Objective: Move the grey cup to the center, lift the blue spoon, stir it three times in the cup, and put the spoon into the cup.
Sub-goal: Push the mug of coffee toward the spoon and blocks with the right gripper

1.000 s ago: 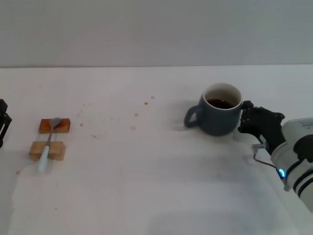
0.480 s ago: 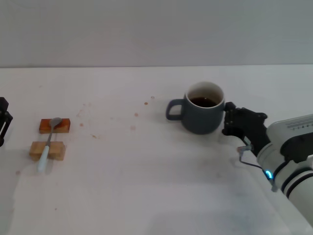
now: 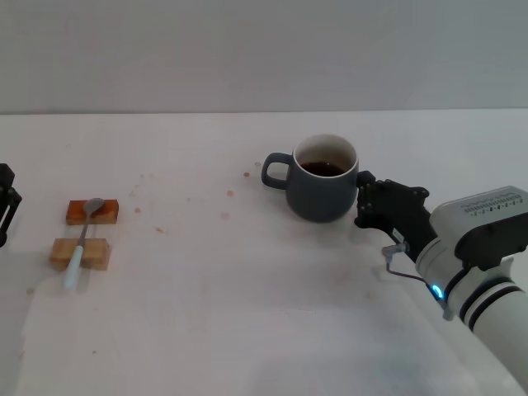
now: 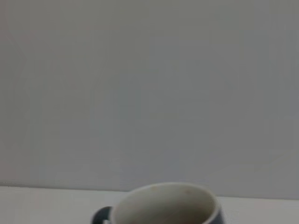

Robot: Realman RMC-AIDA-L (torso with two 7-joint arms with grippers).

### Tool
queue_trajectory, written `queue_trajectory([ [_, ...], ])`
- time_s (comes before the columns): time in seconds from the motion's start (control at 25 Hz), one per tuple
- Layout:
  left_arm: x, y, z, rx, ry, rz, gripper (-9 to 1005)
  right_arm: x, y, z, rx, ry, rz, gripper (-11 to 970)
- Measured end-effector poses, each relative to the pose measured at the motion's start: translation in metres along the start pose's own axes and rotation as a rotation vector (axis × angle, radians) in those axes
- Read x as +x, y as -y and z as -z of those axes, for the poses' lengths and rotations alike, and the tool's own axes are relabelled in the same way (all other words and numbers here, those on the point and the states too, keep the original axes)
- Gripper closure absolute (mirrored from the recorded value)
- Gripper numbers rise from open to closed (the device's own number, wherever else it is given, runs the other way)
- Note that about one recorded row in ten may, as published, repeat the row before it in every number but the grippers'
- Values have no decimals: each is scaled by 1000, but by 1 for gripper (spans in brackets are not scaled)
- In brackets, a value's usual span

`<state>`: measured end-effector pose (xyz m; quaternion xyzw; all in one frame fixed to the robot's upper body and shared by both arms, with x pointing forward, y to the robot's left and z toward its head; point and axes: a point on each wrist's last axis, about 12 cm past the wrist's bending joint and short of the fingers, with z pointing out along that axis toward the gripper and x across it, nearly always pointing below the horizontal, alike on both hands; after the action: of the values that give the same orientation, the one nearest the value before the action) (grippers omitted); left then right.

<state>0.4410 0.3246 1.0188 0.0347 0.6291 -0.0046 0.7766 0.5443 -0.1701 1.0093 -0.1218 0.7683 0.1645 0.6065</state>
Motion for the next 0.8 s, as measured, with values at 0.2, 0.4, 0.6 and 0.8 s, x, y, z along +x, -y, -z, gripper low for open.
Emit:
queue_trajectory([
  [0.2, 0, 0, 0, 0, 0, 0, 198, -1, 15, 0, 58, 5, 1, 960],
  [0.4, 0, 0, 0, -2, 0, 0, 198, -7, 34, -2, 134, 22, -6, 960],
  [0.6, 0, 0, 0, -2, 0, 0, 198, -14, 48, -7, 198, 32, -35, 960],
  [0.8, 0, 0, -1, -3, 2, 1, 198, -16, 46, -16, 185, -22, -34, 960],
])
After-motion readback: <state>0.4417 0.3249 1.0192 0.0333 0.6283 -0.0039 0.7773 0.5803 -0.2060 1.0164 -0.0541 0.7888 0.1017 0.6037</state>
